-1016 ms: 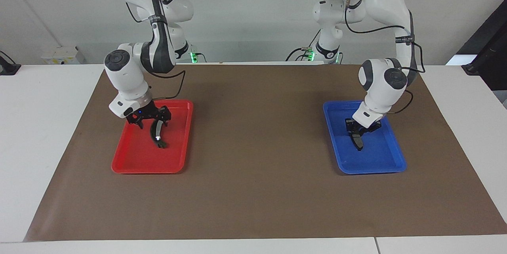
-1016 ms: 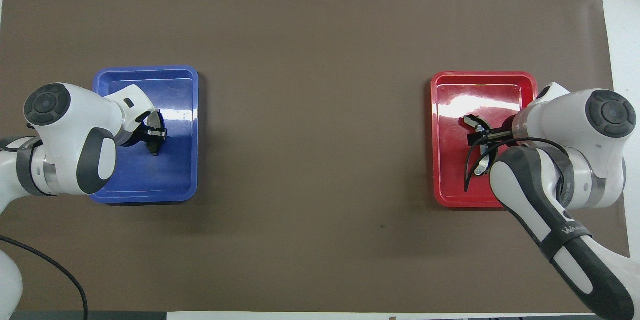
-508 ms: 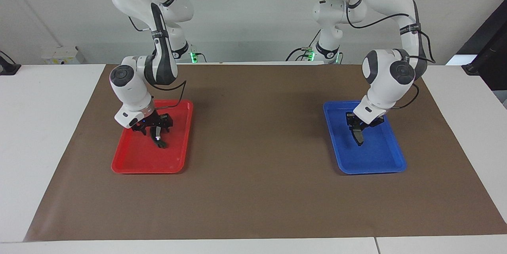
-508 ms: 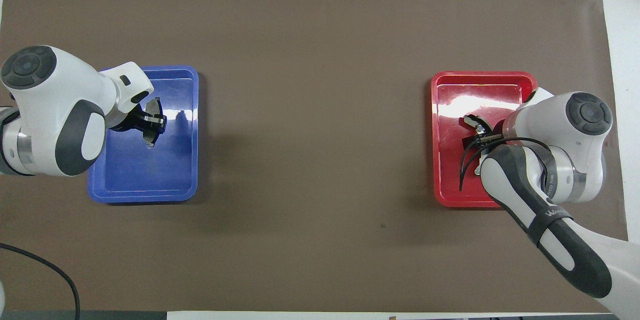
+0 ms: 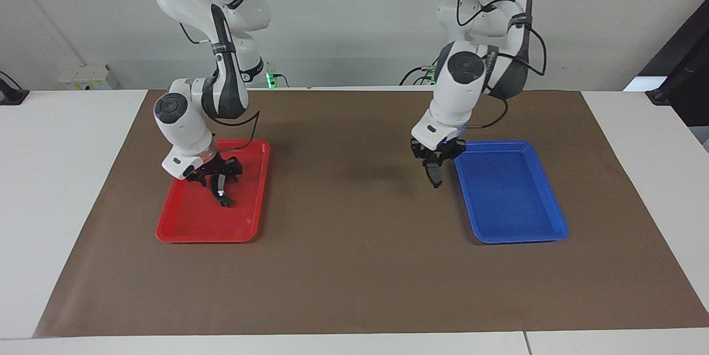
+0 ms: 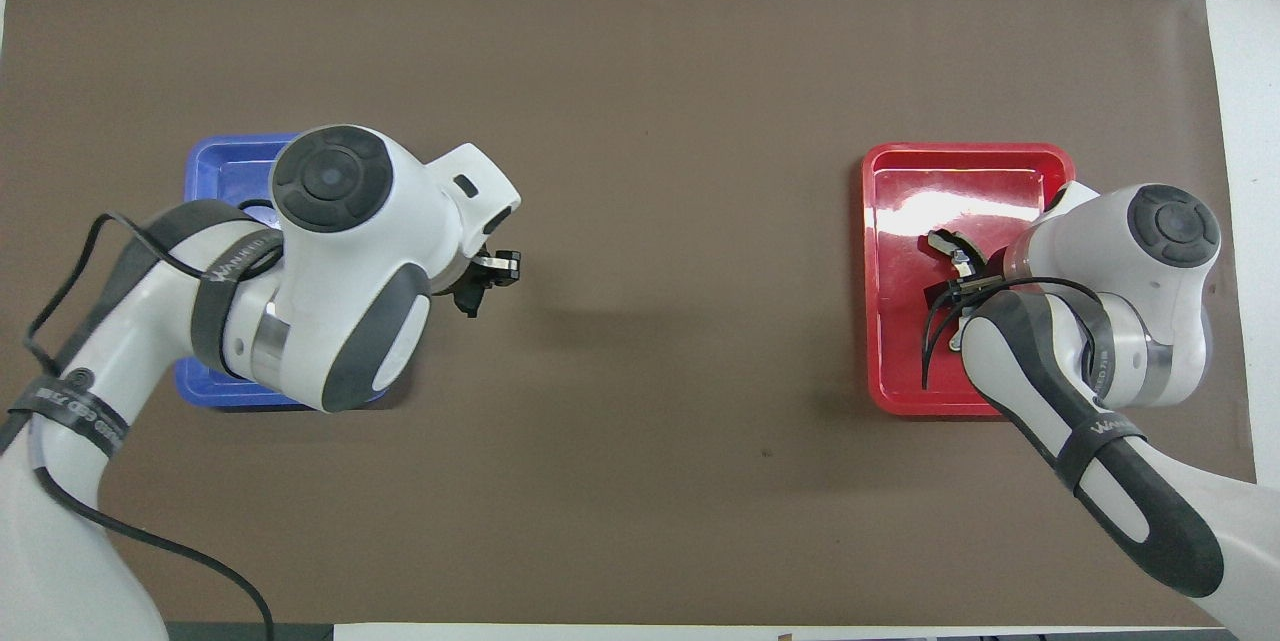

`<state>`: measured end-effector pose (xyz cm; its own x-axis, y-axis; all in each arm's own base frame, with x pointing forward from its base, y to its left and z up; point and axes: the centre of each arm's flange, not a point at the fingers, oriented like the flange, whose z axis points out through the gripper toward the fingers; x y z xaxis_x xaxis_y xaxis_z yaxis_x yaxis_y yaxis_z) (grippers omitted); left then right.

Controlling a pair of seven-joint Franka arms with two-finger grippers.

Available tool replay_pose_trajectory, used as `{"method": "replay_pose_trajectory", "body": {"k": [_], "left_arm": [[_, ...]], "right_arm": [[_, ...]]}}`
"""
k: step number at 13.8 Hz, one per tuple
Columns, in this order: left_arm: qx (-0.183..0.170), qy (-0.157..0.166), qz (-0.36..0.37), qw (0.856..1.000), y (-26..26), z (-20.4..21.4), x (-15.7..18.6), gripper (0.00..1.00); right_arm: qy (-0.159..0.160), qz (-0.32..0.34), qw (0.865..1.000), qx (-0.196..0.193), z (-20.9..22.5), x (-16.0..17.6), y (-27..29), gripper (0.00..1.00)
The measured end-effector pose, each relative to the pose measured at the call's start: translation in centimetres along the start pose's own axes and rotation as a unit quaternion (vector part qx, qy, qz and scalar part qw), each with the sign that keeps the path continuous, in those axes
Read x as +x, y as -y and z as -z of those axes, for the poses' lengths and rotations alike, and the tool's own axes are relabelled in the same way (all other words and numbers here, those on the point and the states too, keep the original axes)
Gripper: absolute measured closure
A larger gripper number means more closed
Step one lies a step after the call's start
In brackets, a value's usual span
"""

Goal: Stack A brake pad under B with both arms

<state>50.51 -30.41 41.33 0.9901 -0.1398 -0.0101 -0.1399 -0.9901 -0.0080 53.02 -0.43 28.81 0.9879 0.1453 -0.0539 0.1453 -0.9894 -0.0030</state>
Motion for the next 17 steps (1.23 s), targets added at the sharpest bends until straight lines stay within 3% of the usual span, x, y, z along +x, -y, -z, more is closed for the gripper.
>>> {"method": "replay_pose_trajectory", "body": {"k": [2, 4, 5, 8, 14, 17], "left_arm": [[-0.008, -0.015, -0.012, 1.0, -3.7, -0.9, -1.2, 0.61], [-0.011, -0.019, -0.03, 0.999, -6.6, -3.3, -1.9, 0.61], [-0.014, -0.018, -0.03, 0.999, -8.1, -4.6, -2.2, 0.61], [-0.05, -0.013, -0.012, 0.999, -11.7, -8.1, -2.8, 0.61], [-0.057, -0.008, -0.015, 0.998, -14.0, -10.6, -2.6, 0.59], [-0.056, -0.009, -0.01, 0.998, -13.5, -10.2, -2.2, 0.3]], "right_arm": [[0.0, 0.011, 1.0, 0.0, 0.0, 0.0, 0.0, 0.05], [0.0, 0.016, 1.0, 0.001, 0.0, 0.0, -0.2, 0.19], [0.0, 0.017, 1.0, 0.001, 0.0, 0.0, -0.2, 0.21], [-0.001, 0.018, 1.0, 0.001, 0.1, 0.0, -0.2, 0.56], [-0.001, 0.019, 1.0, 0.001, 0.3, 0.2, -0.1, 0.56], [0.006, 0.003, 1.0, 0.006, 2.8, 1.4, -0.1, 0.56]]}}
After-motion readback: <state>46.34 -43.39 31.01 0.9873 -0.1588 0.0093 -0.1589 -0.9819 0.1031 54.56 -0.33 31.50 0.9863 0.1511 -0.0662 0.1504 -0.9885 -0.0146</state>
